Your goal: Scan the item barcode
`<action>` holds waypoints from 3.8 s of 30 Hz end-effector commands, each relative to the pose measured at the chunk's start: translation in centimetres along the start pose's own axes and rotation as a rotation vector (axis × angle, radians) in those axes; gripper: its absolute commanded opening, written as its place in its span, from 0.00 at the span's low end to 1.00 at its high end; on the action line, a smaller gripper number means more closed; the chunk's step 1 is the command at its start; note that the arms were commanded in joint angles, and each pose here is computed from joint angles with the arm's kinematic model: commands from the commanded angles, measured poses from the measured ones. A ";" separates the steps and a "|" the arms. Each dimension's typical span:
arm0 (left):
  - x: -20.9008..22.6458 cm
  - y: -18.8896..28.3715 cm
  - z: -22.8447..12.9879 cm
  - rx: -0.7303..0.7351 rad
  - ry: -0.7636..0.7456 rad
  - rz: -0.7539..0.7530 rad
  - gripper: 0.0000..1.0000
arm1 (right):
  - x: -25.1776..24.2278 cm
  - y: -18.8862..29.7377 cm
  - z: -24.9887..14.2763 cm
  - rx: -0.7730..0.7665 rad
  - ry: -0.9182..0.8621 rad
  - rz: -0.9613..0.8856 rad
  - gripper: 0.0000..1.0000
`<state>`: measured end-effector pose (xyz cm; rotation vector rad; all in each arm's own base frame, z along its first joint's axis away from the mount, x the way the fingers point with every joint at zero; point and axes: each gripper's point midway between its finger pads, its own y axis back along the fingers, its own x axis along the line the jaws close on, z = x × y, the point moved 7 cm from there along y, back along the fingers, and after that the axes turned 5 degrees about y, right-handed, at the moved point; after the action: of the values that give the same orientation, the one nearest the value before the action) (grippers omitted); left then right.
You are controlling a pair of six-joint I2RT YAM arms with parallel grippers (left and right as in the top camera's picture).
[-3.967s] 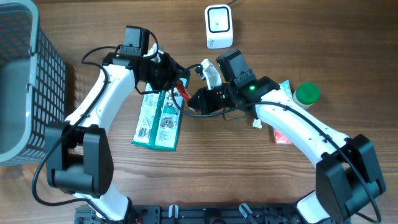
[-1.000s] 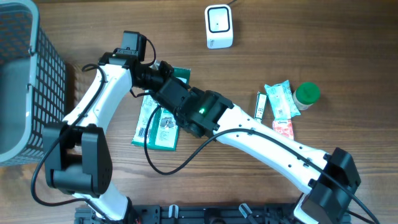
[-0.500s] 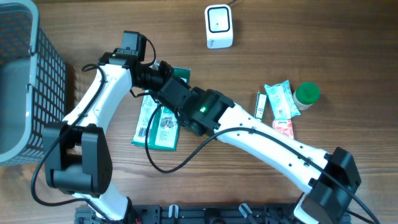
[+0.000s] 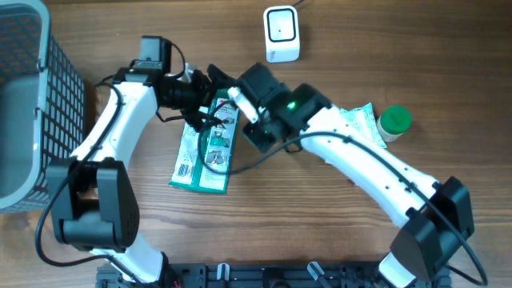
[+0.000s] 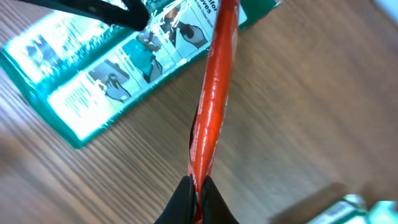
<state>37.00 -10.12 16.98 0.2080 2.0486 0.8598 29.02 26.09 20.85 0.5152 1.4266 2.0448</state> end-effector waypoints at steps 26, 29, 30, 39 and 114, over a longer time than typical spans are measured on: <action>4.4 5.0 8.6 -0.689 -0.473 0.690 1.00 | -3.4 5.2 -6.5 -0.370 0.294 0.991 0.05; 4.3 5.1 8.6 -0.667 -0.554 0.717 1.00 | -4.2 5.3 -6.7 -0.386 0.282 0.976 0.04; 4.3 5.0 8.6 -0.667 -0.556 0.717 1.00 | -4.3 5.3 -6.8 -0.390 0.284 0.973 0.04; 4.3 5.0 8.6 -0.665 -0.556 0.717 1.00 | -8.5 2.9 -2.3 -0.349 0.032 0.715 0.04; 4.3 5.0 8.6 -0.665 -0.556 0.717 1.00 | -19.0 -15.1 -5.6 -0.021 0.025 -0.009 0.16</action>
<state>40.32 -0.47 14.60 0.7087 1.0853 1.6386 44.87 13.62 6.45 0.3533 1.3859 2.0822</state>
